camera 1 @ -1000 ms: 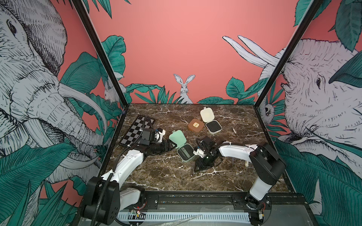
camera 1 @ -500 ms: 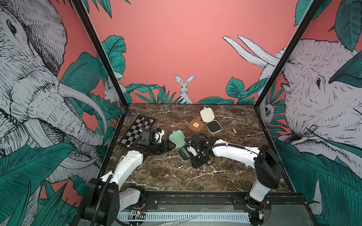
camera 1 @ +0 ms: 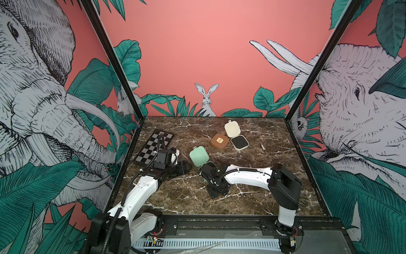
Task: Organize nail clipper sets
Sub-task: Pick up the nail clipper from the center of the board.
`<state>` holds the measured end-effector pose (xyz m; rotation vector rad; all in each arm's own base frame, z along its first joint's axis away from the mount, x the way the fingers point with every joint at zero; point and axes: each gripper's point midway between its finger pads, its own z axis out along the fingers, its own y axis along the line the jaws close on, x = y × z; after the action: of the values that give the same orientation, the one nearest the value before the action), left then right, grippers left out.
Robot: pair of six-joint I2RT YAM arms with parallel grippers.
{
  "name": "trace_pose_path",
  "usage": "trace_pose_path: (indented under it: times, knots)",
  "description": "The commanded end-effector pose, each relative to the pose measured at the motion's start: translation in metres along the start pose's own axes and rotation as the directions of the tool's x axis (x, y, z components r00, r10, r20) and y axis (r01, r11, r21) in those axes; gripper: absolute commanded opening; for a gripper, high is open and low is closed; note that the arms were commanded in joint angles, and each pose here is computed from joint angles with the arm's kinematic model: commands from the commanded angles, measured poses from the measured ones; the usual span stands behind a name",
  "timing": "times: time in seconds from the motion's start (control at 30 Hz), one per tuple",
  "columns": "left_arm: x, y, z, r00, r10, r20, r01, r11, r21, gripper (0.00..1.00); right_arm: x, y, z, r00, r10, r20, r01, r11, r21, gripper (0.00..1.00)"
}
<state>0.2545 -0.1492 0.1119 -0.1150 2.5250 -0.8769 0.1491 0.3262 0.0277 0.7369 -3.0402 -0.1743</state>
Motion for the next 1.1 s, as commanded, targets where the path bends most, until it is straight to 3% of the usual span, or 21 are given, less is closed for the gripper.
trace_pose_path:
  times: [0.0, 0.17, 0.5, 0.67, 0.8, 0.9, 1.07]
  knots:
    - [0.007, 0.005, -0.001, 1.0, -0.004, 0.002, 0.004, 1.0, -0.002, 0.68, -0.003, -0.005, 0.004, 0.999, 0.047, 0.01, -0.048, 0.998, 0.04, 0.47]
    - [0.01, 0.006, 0.0, 1.0, -0.004, -0.004, 0.004, 1.0, 0.0, 0.68, 0.001, -0.008, 0.011, 0.999, 0.046, -0.011, -0.045, 0.998, 0.05, 0.35]
    - [0.005, -0.005, 0.0, 1.0, 0.003, -0.008, -0.002, 0.999, 0.05, 0.69, 0.005, -0.015, 0.004, 0.999, 0.042, 0.012, -0.042, 0.999, 0.03, 0.22]
    - [-0.004, -0.029, -0.008, 0.998, 0.062, -0.007, -0.06, 0.989, 0.136, 0.69, -0.011, -0.015, -0.028, 0.993, 0.07, 0.09, -0.057, 0.989, -0.136, 0.15]
    - [-0.025, -0.067, -0.024, 0.984, 0.17, 0.055, -0.178, 0.955, 0.237, 0.71, -0.029, -0.015, -0.073, 0.985, 0.072, 0.154, -0.02, 0.95, -0.313, 0.12]
    - [-0.045, -0.097, -0.036, 0.93, 0.344, 0.127, -0.363, 0.916, 0.173, 0.75, -0.041, -0.033, -0.113, 0.978, 0.083, 0.191, -0.002, 0.92, -0.392, 0.12]
    - [-0.074, -0.145, -0.06, 0.733, 0.615, 0.291, -0.661, 0.744, 0.094, 0.83, -0.054, -0.062, -0.163, 0.971, 0.095, 0.219, 0.021, 0.88, -0.475, 0.12]
